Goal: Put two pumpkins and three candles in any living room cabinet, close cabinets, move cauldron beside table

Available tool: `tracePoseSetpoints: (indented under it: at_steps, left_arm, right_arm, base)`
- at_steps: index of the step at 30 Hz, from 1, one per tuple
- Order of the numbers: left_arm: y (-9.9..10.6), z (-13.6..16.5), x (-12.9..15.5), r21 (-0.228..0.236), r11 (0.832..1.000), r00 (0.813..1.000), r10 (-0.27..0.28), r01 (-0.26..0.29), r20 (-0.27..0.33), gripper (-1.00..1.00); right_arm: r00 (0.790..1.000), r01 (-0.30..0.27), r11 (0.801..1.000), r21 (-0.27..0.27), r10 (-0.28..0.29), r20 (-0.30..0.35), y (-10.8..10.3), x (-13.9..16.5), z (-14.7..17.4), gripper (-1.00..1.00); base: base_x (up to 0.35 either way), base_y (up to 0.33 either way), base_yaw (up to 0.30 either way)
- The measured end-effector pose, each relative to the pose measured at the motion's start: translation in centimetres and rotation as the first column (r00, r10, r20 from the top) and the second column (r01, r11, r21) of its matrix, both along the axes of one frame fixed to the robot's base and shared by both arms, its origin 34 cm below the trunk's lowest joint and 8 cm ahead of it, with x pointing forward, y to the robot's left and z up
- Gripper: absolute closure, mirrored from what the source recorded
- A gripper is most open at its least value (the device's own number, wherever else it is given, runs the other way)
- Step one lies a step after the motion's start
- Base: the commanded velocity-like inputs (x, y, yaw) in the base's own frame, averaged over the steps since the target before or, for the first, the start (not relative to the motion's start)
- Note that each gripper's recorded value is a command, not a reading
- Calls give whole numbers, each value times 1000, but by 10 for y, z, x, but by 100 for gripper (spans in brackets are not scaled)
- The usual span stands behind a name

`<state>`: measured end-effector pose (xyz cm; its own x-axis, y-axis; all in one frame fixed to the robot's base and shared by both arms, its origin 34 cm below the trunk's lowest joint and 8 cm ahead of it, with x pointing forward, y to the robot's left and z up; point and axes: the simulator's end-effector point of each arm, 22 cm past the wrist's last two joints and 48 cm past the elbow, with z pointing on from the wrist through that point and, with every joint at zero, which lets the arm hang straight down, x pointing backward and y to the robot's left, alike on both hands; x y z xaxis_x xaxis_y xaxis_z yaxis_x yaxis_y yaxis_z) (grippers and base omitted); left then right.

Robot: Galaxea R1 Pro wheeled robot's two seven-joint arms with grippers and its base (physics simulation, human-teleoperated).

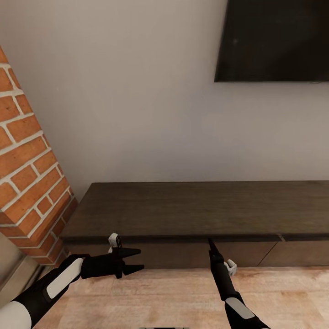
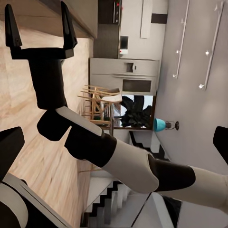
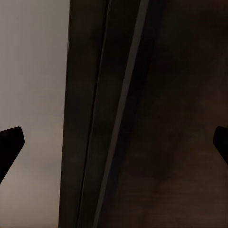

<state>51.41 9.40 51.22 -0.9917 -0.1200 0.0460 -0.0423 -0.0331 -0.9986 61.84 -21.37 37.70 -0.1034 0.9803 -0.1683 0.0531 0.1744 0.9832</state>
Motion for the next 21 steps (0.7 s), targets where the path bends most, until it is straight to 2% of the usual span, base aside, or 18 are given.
tracePoseSetpoints:
  at_steps: [21]
  left_arm:
    - [0,-1,0,1,1000,1000,1,-1,-2,-100]
  right_arm:
    - [1000,2,1000,3,-2,-2,1,0,0,-100]
  base:
    - [58,0,0]
